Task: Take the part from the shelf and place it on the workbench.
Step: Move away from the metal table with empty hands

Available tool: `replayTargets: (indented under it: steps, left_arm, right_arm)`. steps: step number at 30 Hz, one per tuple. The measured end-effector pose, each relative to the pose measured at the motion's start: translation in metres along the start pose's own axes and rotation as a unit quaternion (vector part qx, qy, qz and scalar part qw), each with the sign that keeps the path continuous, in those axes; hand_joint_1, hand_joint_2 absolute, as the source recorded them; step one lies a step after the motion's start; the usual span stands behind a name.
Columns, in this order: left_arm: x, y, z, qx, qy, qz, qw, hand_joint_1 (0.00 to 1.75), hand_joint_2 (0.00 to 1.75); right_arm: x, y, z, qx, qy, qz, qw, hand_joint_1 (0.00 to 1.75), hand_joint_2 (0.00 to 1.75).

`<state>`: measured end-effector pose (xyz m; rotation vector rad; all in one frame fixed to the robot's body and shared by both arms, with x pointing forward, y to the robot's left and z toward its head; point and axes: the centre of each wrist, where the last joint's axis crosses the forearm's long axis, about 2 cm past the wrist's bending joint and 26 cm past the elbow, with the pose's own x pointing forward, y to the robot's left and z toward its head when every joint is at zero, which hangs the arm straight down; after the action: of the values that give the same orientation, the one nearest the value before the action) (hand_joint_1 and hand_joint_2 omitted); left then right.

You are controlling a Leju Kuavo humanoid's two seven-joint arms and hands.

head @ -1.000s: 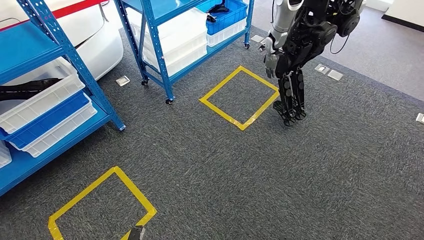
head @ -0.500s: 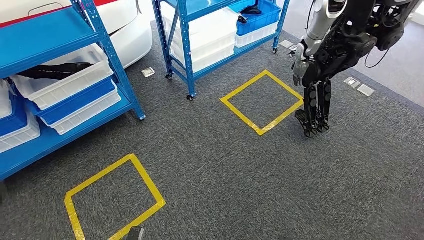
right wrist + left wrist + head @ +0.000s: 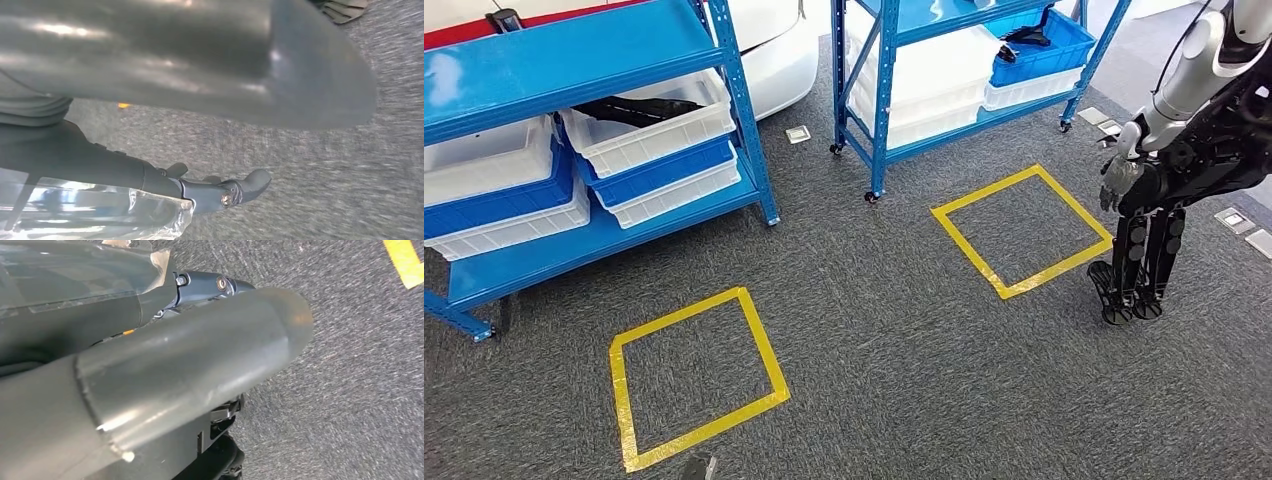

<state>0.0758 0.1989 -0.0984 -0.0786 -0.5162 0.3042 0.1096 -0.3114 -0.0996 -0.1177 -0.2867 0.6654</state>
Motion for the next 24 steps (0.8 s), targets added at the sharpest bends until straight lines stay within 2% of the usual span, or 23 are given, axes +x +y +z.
replayTargets:
  steps: [19, 24]
  left_arm:
    - [0.0024, -0.0001, -0.0009, -0.013, -0.007, 0.004, 1.000, 0.00, 0.00]
    - [0.0041, -0.0035, -0.0014, -0.019, -0.013, 0.005, 1.000, 0.00, 0.00]
  right_arm:
    - [0.0105, -0.0039, -0.0006, -0.004, -0.011, 0.011, 1.000, 0.00, 0.00]
    - [0.0062, -0.0017, -0.0004, -0.001, -0.007, 0.014, 1.000, 0.00, 0.00]
